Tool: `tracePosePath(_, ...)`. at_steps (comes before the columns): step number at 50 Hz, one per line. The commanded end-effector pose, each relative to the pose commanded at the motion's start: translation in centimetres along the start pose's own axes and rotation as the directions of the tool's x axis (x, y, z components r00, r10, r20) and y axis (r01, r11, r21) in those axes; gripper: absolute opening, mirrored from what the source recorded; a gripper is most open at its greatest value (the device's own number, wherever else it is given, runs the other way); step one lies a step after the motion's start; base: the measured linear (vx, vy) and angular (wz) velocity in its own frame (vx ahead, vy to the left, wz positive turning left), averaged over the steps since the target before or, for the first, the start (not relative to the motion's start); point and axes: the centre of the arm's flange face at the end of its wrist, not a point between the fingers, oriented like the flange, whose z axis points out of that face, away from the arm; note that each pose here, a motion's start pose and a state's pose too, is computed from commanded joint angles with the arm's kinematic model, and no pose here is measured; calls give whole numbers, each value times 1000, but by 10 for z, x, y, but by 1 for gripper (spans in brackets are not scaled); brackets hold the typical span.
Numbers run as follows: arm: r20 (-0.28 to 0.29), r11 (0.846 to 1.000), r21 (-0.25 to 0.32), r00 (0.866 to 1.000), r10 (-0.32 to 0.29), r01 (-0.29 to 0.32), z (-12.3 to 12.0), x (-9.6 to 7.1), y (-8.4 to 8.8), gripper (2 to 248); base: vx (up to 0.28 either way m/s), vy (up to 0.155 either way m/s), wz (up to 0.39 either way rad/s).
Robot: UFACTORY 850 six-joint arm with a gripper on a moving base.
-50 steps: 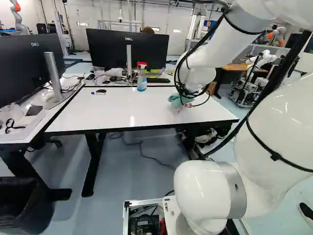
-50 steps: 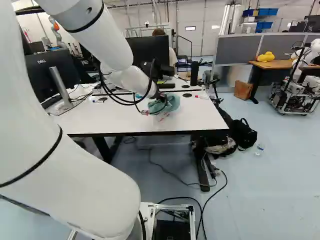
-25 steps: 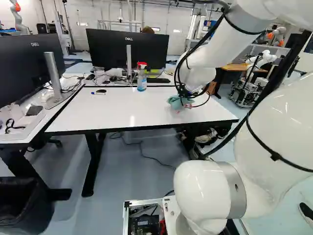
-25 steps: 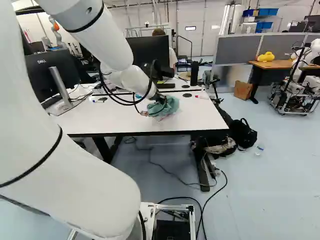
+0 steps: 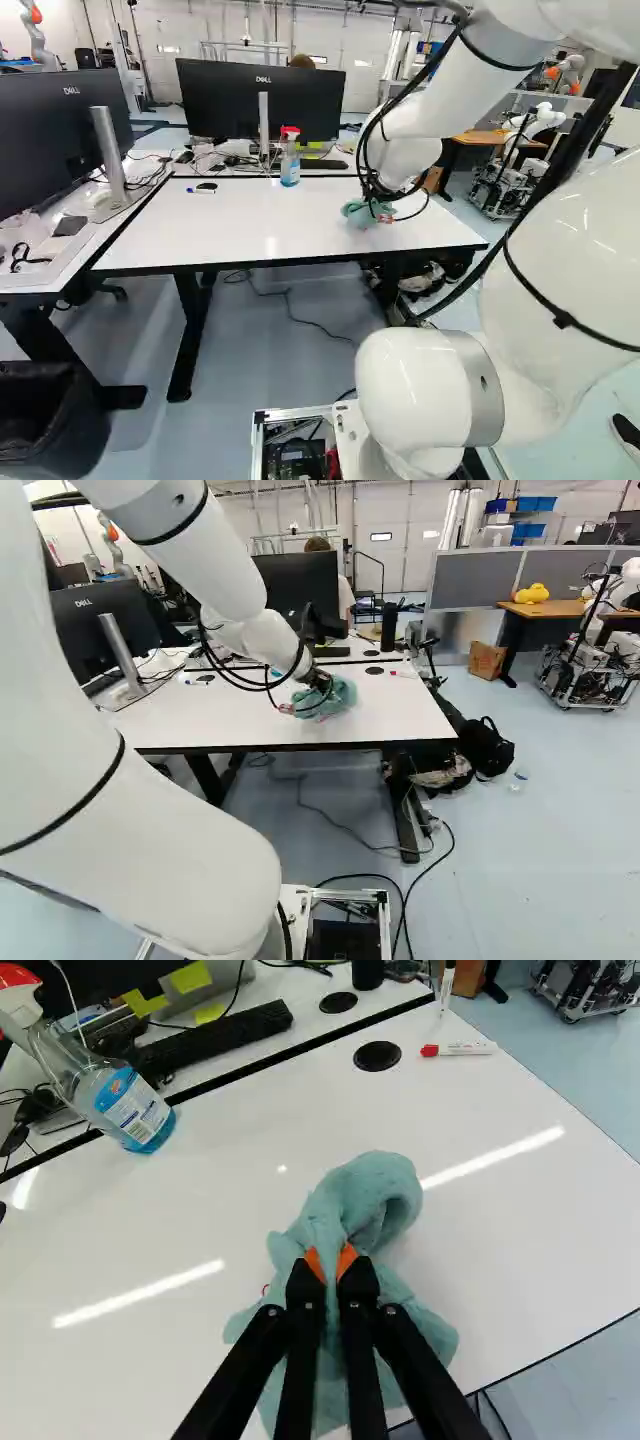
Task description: Clean the table with the green towel
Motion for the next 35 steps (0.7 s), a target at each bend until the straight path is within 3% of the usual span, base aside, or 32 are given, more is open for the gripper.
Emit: tracePosePath(35, 83, 1000, 0, 997, 0, 0, 0, -7, 0, 30, 0, 0, 0)
